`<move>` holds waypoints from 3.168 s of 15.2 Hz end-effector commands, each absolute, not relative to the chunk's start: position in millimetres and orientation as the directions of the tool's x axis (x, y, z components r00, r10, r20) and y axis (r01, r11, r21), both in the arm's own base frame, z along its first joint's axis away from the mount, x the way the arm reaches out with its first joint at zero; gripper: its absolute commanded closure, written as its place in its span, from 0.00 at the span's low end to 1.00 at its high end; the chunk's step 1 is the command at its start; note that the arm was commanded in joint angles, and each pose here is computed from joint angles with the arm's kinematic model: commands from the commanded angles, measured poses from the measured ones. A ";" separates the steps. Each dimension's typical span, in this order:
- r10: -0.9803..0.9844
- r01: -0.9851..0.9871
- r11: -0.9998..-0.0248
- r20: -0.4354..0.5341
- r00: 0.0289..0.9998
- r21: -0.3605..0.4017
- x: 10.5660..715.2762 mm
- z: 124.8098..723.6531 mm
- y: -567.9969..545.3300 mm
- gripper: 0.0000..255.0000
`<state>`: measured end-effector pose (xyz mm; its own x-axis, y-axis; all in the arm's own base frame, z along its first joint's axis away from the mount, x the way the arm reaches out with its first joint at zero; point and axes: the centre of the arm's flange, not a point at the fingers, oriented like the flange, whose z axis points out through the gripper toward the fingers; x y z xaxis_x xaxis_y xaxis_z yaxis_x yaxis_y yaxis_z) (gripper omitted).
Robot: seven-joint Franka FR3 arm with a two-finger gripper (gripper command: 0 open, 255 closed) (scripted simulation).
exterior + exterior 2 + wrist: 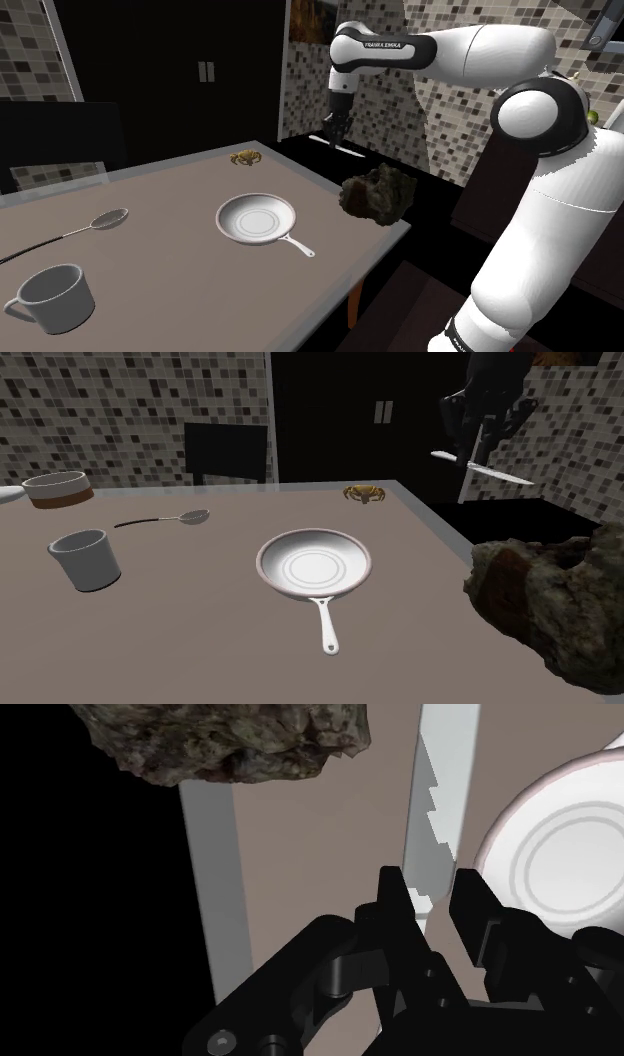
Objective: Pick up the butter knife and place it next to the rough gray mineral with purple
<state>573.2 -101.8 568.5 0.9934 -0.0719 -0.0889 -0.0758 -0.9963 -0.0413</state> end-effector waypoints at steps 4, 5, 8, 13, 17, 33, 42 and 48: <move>-0.072 -0.076 -0.996 -0.088 0.993 -0.041 573.9 542.8 -101.3 1.00; -0.072 -0.076 -0.996 -0.088 0.993 -0.041 573.9 537.5 -101.3 1.00; -0.072 -0.076 -0.996 -0.088 0.993 -0.041 573.9 521.7 -101.3 1.00; -0.072 -0.076 -0.996 -0.088 0.993 -0.041 573.9 495.3 -101.3 1.00; -0.072 -0.076 -0.996 -0.088 0.993 -0.041 573.9 474.2 -101.3 1.00; -0.072 -0.076 -0.996 -0.088 0.993 -0.041 573.9 389.7 -101.3 1.00; -0.072 -0.076 -0.996 -0.088 0.993 -0.041 573.9 342.2 -101.3 1.00; -0.072 -0.076 -0.996 -0.088 0.993 -0.041 573.9 316.9 -101.3 1.00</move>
<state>574.0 -100.9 320.2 0.9935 -0.0717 -0.0885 -0.0756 -0.9963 -0.0411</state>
